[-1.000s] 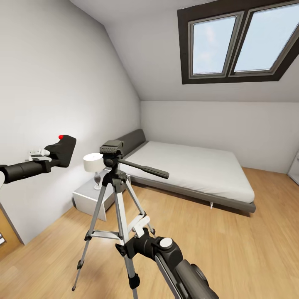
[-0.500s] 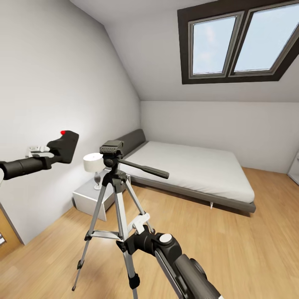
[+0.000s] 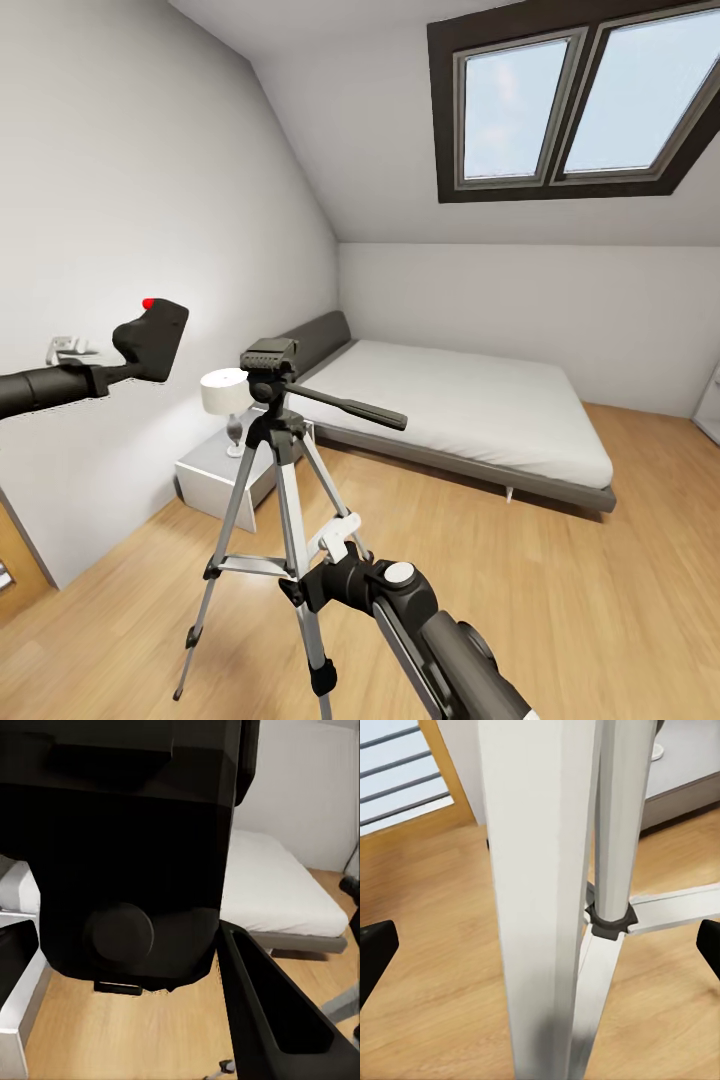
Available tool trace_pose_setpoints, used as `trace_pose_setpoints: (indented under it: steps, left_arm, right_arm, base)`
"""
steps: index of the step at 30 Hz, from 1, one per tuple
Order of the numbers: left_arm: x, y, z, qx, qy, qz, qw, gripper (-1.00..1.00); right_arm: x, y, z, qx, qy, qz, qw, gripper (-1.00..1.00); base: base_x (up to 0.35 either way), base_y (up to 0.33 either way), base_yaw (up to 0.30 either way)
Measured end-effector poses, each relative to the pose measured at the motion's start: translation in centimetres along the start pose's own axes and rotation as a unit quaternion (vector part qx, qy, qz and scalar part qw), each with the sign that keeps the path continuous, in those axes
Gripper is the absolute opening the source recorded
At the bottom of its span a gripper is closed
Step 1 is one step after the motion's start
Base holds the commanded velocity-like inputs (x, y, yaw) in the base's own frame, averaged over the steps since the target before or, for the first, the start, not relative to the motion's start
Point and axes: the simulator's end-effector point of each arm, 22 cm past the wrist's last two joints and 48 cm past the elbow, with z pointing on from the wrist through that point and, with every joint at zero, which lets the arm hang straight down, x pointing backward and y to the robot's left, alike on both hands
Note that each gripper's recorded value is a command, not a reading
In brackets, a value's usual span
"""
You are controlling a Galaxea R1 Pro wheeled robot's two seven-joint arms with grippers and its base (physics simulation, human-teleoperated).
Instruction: Attach the digital camera to the camera tripod in the bedroom.
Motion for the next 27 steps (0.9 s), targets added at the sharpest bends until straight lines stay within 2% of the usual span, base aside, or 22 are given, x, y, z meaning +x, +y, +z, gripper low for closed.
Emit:
trace_pose_setpoints:
  steps: [8, 18, 27]
  left_arm:
    - [-1.9, -1.1, -0.8, 0.025, -0.006, 0.013, 0.9996, -1.0]
    - [-2.6, -3.1, -0.6, 0.058, 0.009, 0.034, 0.9977, -1.0]
    - [-4.8, -6.4, 0.1, 0.102, 0.02, 0.056, 0.993, -1.0]
  right_arm:
    - [0.0, 0.0, 0.0, -0.001, 0.0, 0.001, 1.0, 1.0]
    - [-0.6, 0.1, 0.1, -0.001, -0.018, -0.005, 0.9998, 1.0]
    - [-0.4, 0.1, 0.3, -0.002, -0.022, -0.004, 0.9998, 1.0]
  base:
    - [0.0, 0.0, 0.0]
    - [0.0, 0.0, 0.0]
    - [0.0, 0.0, 0.0]
